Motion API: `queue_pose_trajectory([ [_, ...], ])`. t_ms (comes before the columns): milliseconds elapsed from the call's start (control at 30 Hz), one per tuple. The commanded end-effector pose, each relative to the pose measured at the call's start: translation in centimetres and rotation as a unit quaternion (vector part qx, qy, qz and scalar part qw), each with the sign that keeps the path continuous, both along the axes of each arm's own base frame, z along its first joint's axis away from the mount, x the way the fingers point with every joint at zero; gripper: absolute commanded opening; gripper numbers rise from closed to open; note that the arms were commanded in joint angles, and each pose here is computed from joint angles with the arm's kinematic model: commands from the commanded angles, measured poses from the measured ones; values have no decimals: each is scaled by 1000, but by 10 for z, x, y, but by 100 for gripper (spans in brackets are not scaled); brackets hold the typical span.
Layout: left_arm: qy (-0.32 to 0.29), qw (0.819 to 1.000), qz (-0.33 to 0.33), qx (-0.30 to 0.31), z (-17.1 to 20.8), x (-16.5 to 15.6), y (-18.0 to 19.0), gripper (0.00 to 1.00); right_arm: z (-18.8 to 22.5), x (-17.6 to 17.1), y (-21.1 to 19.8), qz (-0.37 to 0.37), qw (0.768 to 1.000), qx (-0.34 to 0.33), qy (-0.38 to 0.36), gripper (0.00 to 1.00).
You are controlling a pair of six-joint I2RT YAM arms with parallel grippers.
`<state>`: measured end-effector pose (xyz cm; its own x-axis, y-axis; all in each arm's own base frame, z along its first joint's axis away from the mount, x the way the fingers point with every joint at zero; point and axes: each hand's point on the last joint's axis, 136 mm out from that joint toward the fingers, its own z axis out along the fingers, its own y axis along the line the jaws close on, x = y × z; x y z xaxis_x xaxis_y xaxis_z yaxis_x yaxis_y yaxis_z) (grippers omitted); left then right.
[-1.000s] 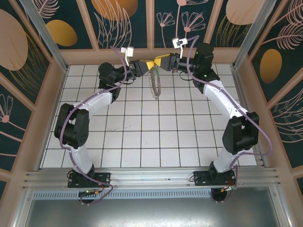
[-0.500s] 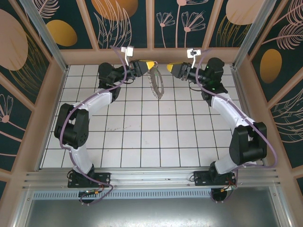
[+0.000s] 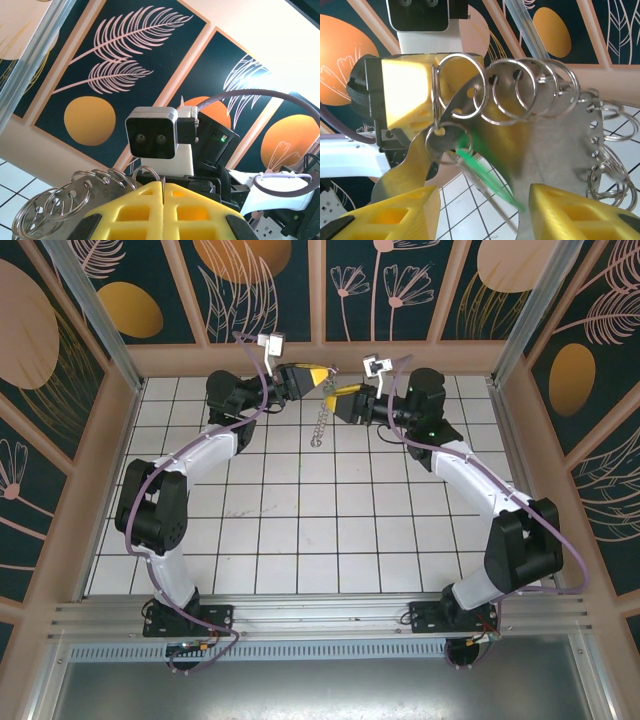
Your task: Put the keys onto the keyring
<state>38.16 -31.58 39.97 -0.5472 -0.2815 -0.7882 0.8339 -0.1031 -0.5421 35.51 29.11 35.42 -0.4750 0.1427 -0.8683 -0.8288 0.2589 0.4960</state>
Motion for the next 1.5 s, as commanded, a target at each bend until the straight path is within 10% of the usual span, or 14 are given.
queue_pose_trajectory([
  [0, -56, 998, -16, -19, 32, -21, 2, 0, 16, 3, 1, -18, 999, -5, -38, 50],
  [200, -57, 998, -20, -17, 32, -23, 0, 0, 21, 2, 1, -26, 998, -4, -49, 48],
  [567, -58, 998, -16, -18, 33, -22, -1, 0, 19, -7, -3, -26, 998, -18, -51, 0],
  [1467, -52, 999, -1, -2, 20, -14, -3, 0, 45, -13, 0, -14, 996, -56, -69, 0],
])
